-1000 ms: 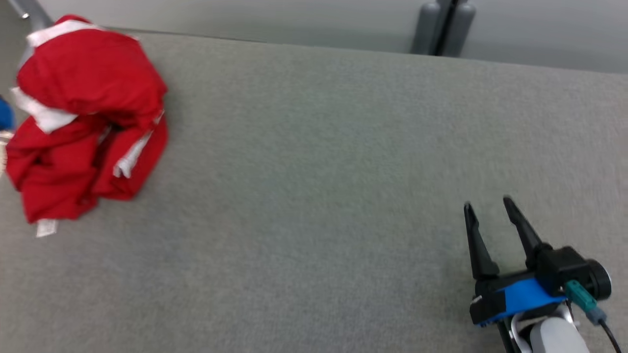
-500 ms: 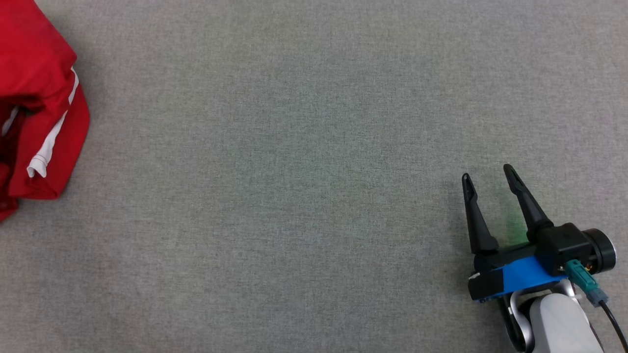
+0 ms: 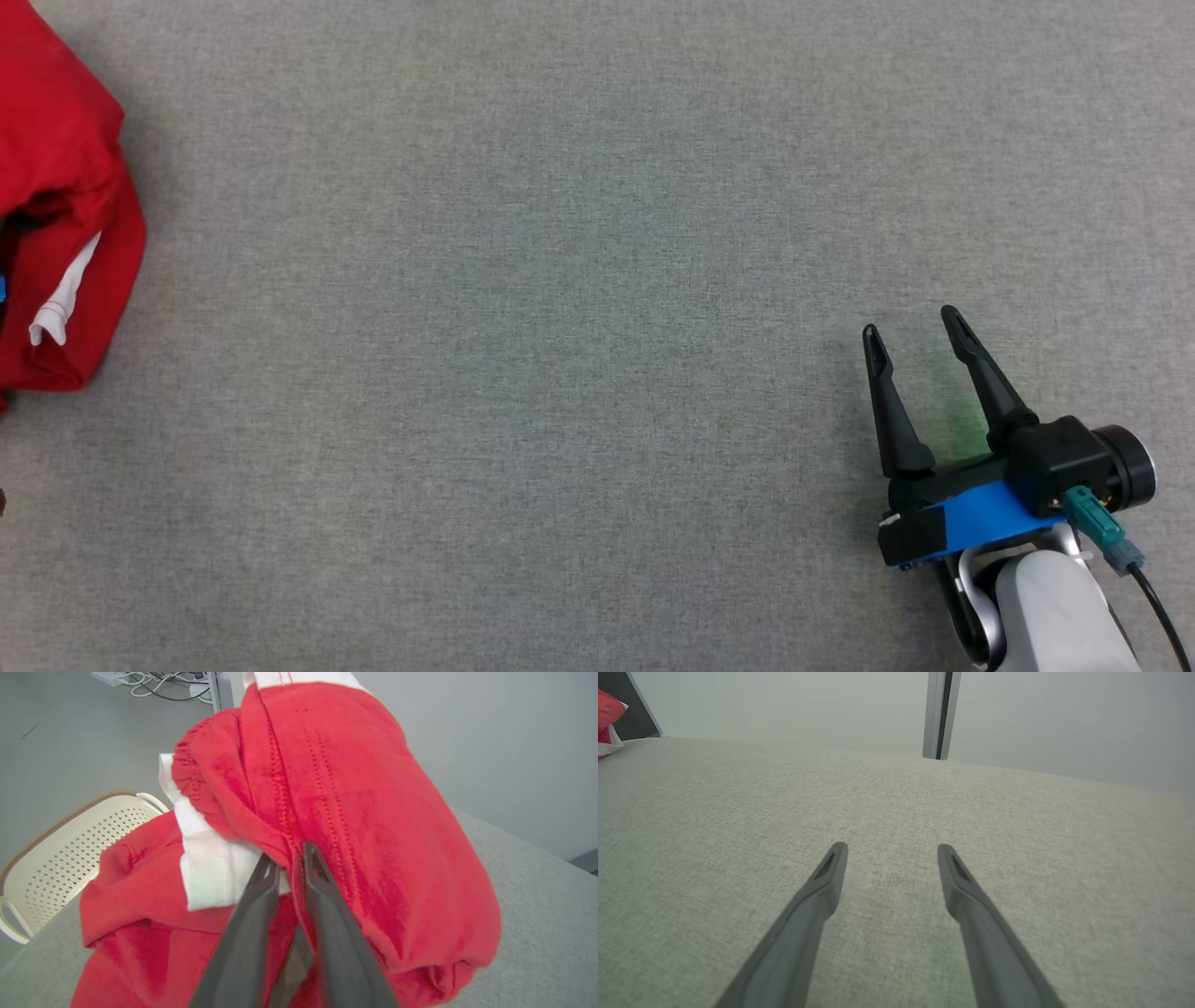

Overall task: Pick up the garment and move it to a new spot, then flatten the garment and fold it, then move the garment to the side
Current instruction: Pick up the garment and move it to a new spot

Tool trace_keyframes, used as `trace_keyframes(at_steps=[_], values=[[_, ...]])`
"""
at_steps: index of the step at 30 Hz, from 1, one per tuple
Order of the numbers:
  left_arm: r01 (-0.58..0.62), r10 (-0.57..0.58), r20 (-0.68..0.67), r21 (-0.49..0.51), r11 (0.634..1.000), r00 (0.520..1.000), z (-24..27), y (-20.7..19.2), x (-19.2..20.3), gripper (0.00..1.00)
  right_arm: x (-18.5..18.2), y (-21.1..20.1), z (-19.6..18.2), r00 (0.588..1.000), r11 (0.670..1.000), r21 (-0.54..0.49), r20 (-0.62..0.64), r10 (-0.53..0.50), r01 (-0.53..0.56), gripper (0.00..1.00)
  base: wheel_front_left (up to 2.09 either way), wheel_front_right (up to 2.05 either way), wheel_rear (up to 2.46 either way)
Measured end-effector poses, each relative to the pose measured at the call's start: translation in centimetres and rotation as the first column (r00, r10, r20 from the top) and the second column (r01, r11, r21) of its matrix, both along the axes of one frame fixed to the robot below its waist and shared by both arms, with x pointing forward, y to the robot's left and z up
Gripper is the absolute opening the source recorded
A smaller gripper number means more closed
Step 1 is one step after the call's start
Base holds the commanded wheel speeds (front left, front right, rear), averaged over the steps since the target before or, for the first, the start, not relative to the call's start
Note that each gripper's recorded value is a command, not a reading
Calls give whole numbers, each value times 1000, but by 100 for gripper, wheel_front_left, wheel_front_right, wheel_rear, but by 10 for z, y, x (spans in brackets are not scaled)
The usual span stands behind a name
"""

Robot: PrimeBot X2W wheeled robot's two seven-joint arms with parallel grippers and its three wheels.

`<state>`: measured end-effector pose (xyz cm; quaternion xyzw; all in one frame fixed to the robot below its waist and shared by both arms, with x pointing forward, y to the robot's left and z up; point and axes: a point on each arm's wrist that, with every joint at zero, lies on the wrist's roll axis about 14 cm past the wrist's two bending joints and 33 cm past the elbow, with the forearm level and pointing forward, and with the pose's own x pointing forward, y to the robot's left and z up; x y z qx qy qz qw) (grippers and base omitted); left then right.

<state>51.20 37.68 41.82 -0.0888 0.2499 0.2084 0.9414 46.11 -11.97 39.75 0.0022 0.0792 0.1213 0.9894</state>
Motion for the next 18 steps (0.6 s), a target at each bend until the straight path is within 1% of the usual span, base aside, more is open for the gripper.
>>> trace_keyframes(at_steps=[1, 4, 9, 14, 18], values=[[7, -7, 2, -4, 1000, 1000, 0, -2, 2, 0, 0, -1, 0, 1000, 1000, -1, 0, -2, 2, 100, 0, 0, 0], [27, -27, 9, -22, 999, 1000, -1, -8, 5, 0, -1, -4, 1, 1000, 1000, 0, 0, -10, 10, 100, 0, 0, 0], [63, -63, 56, 4, 998, 996, 12, -11, 14, 0, -2, -8, 5, 1000, 1000, 1, 8, -21, 21, 100, 0, 0, 0], [121, -131, 154, 68, 990, 979, 51, -16, 29, 0, -2, -9, 14, 999, 1000, 4, 28, -27, 27, 100, 0, 0, 0], [183, -206, 225, 119, 976, 952, 87, -29, 38, 0, -3, -7, 26, 998, 1000, 17, 53, -27, 26, 100, 0, 0, 0]])
